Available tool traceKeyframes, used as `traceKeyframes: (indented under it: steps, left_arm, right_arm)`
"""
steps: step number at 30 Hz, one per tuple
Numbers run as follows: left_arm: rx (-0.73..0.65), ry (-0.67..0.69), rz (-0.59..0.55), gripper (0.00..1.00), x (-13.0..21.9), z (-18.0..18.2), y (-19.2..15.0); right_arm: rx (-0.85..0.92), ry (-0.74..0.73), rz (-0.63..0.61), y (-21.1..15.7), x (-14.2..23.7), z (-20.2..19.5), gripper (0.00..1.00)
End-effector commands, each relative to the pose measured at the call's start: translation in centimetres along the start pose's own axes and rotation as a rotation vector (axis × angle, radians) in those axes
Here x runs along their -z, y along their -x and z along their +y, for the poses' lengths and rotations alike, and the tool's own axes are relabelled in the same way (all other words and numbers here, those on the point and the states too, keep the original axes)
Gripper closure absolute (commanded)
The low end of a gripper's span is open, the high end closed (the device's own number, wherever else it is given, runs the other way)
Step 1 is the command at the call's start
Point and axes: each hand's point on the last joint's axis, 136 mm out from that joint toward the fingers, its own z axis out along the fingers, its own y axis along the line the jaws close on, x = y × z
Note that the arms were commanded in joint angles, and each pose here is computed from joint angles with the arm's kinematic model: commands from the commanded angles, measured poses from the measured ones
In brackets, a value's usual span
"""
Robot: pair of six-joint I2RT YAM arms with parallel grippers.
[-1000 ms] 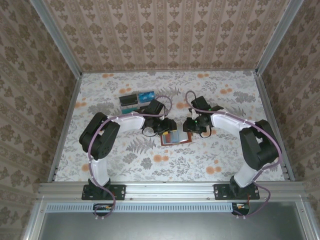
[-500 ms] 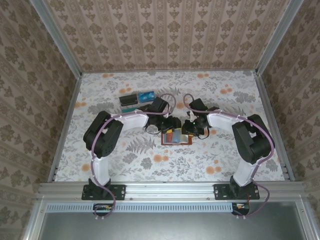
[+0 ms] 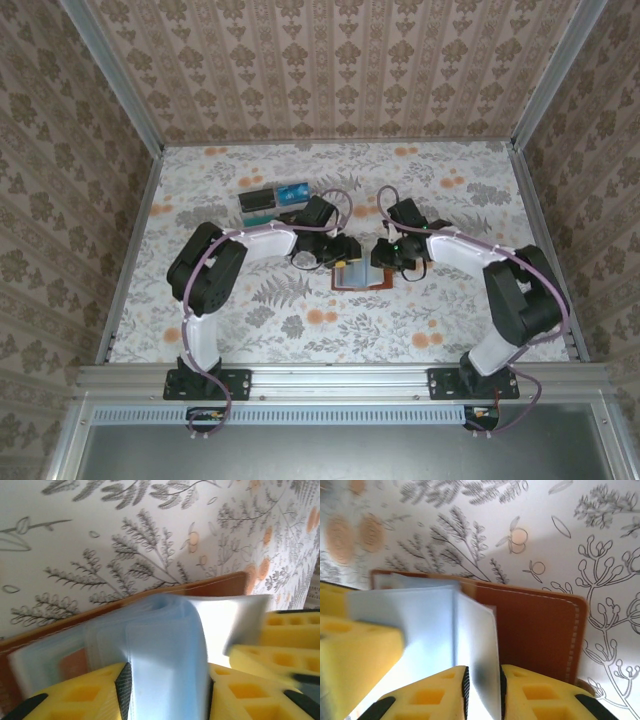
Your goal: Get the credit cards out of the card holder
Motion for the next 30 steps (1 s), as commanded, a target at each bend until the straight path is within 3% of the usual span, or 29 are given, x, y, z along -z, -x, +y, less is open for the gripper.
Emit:
traceKeyframes:
  steps: [1,7,13,21,30]
  left_arm:
    - [0.043,0.027,0.019,0.59,-0.8,1.9,-0.5]
    - [0.058,0.041,0.021,0.63,-1.0,2.6,-0.8]
    - [0.066,0.042,0.024,0.65,-1.2,2.8,-0.8]
    - [0.071,0.045,0.024,0.67,-1.3,3.0,-0.8]
    - [0.074,0.043,0.024,0.68,-1.2,2.9,-0.8]
  right_arm:
    - [0.012,0.029,-0.058,0.2,1.5,0.5,0.71]
    - [0.029,0.062,-0.097,-1.0,3.0,1.8,0.58]
    - [0.069,-0.019,-0.192,-0.6,5.0,2.1,0.53]
    - [0.160,0.040,-0.045,-2.8,1.6,4.9,0.55]
    - [0.100,-0.059,0.033,-3.6,-2.2,2.2,0.56]
